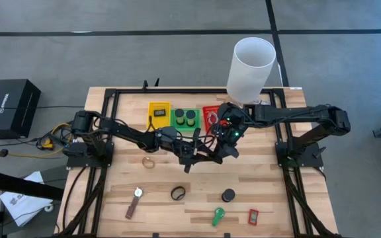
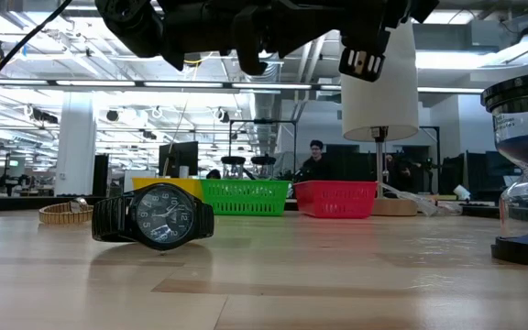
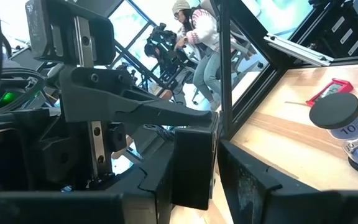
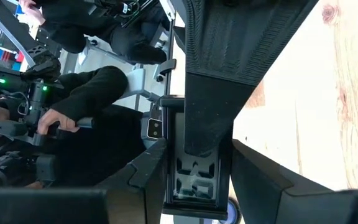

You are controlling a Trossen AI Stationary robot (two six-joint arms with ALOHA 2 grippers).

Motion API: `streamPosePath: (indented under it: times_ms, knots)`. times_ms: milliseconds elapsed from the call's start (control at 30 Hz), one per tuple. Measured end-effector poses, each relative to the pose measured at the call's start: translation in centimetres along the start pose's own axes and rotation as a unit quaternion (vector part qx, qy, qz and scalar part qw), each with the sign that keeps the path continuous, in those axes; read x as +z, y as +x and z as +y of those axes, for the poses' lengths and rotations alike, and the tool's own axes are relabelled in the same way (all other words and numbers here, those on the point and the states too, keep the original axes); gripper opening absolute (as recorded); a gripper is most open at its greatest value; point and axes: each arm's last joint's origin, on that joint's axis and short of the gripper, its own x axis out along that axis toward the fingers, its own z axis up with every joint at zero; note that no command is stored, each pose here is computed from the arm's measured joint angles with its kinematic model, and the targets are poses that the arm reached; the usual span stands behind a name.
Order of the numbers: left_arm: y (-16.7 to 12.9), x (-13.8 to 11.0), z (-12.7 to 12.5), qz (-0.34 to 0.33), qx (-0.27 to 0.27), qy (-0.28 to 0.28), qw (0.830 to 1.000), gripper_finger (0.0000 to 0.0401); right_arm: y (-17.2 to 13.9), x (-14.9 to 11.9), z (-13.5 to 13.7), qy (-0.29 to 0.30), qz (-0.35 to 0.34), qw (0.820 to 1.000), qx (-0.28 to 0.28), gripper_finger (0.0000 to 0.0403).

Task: Pick & Place Office items
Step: Put the black digital clock into the yellow basket

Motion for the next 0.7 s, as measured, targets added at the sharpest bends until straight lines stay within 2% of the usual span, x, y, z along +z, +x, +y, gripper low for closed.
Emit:
streamPosePath:
  times_ms: [133,467,700]
  knots:
    - [-0.01,0.03,0.03,-0.001,0.001,0.0,1.0,0.011,0.0,-0.01,-0.01,0.0,0.0,1.0,-0.001,0.0147]
    - [-0.02,0.03,-0.04,-0.002,-0.003,0.0,1.0,0.0073,0.0,-0.03,-0.02,0.001,0.0,1.0,-0.001,0.0149]
    - [-0.02,0.04,-0.03,-0.002,-0.003,0.0,1.0,0.0071,-0.01,-0.03,-0.02,0.001,0.0,1.0,-0.001,0.0149]
